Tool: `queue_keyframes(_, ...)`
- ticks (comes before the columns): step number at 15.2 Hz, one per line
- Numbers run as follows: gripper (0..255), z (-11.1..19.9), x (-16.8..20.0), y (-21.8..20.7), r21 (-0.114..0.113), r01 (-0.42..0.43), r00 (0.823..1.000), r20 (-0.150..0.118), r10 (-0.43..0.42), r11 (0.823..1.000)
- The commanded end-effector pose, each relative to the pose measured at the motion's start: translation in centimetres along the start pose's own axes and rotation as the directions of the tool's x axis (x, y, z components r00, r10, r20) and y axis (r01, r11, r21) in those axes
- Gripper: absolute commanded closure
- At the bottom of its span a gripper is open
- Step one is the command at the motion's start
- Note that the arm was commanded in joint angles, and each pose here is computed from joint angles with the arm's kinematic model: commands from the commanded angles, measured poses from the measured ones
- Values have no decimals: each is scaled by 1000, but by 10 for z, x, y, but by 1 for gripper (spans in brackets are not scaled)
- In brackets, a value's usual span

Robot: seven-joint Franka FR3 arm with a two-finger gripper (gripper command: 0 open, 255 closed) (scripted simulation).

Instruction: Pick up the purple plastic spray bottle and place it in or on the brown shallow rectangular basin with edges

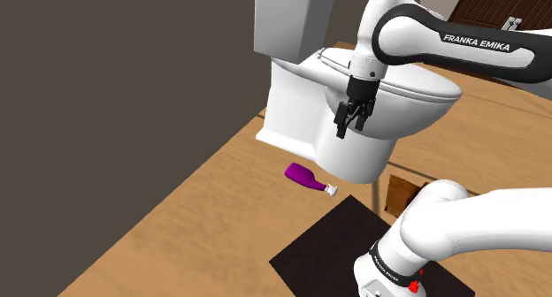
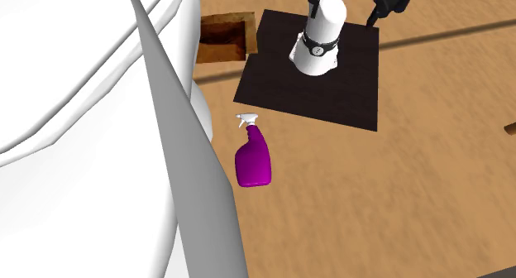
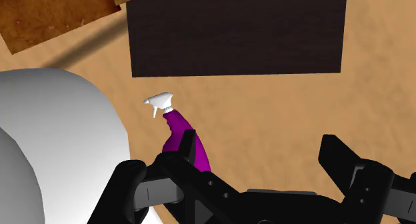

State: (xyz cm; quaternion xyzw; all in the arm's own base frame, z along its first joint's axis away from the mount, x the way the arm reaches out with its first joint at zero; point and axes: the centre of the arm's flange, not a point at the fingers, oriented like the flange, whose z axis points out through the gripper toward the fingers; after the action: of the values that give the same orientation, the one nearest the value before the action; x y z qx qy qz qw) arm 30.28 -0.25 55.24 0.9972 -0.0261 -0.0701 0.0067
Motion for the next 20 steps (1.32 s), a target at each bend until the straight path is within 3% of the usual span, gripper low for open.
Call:
queue_keyframes(1,0,0,0,0,0,0,1000,0,0,1000)
queue_keyframes(10,0,108,16,41,-28,148,986,-69,-150,989)
queue_keyframes(20,0,224,49,85,-70,306,939,-140,-313,949)
